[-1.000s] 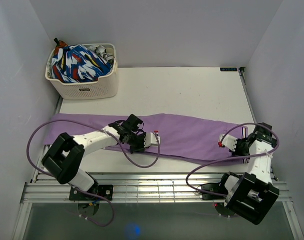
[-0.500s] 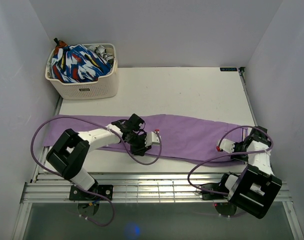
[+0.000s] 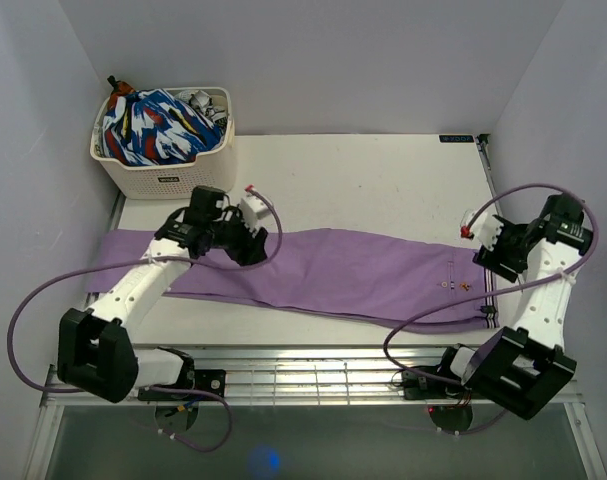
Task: Fold and stack the trousers
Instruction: Fold the trousers
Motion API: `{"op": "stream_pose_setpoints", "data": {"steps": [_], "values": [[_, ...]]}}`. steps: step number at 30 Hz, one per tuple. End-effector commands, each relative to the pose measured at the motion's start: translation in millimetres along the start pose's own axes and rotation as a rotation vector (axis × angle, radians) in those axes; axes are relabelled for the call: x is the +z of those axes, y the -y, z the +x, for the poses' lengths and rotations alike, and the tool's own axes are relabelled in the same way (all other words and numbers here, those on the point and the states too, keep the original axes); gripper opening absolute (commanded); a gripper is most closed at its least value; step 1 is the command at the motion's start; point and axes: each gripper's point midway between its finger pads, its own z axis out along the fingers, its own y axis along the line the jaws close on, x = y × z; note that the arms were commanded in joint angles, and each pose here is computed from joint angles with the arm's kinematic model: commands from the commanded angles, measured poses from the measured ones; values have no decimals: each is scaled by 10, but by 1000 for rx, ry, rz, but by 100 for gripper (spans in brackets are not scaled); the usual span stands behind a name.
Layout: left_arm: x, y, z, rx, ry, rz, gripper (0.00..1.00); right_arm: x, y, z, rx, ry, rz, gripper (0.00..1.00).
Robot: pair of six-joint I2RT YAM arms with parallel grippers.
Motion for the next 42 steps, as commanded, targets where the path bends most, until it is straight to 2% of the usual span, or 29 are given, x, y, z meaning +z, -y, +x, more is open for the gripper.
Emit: {"op": "stream_pose_setpoints", "data": {"steps": [1, 5, 8, 9, 11, 12, 13, 16, 17, 20, 24, 26, 30, 32, 38, 39, 40, 42], "values": [[-228, -505, 255, -340, -23, -121, 68, 26, -121, -316, 292, 167, -149, 68], [-521, -1059, 643, -511, -39, -296, 69, 218, -24, -523, 496, 228, -261, 68], [-678, -1252, 886, -578, -62, -359, 69, 372, -97, -680, 602, 221, -306, 67], [-756, -1352, 1048, -623, -78, -399, 69, 457, -55, -701, 594, 211, -275, 67], [-818, -1424, 1200, -656, -94, -423, 69, 663, -299, -848, 624, 174, -326, 66], [-860, -1476, 1330, -688, -114, -450, 69, 789, -322, -894, 579, 145, -307, 66], [-873, -1500, 1391, -698, -124, -460, 69, 917, -522, -831, 593, 98, -338, 65], [-893, -1539, 1602, -743, -165, -485, 69, 1211, -710, -563, 586, -33, -323, 62], [-923, -1565, 1660, -761, -167, -499, 69, 1292, -743, -365, 553, -116, -311, 59], [-914, -1556, 1836, -803, -193, -502, 69, 1489, -745, 29, 552, -212, -280, 57], [-876, -1566, 2080, -852, -237, -521, 69, 1569, -462, 633, 545, -351, -190, 54], [-857, -1567, 2356, -915, -298, -527, 69, 1623, -308, 757, 522, -370, -165, 53], [-920, -1576, 2754, -1059, -329, -529, 64, 1652, -147, 950, 474, -424, -123, 53], [-969, -1570, 2818, -1072, -322, -525, 63, 1657, -82, 965, 458, -425, -106, 54], [-1230, -1705, 2671, -995, -283, -597, 65, 1522, 193, 852, 446, -391, -41, 58], [-1252, -1675, 2612, -994, -273, -570, 65, 1500, 222, 817, 449, -375, -40, 59], [-1332, -1754, 2377, -953, -193, -559, 66, 1441, 258, 767, 457, -357, -48, 59], [-1486, -1817, 2223, -913, -154, -597, 69, 1330, 334, 561, 478, -275, -46, 63]]}}
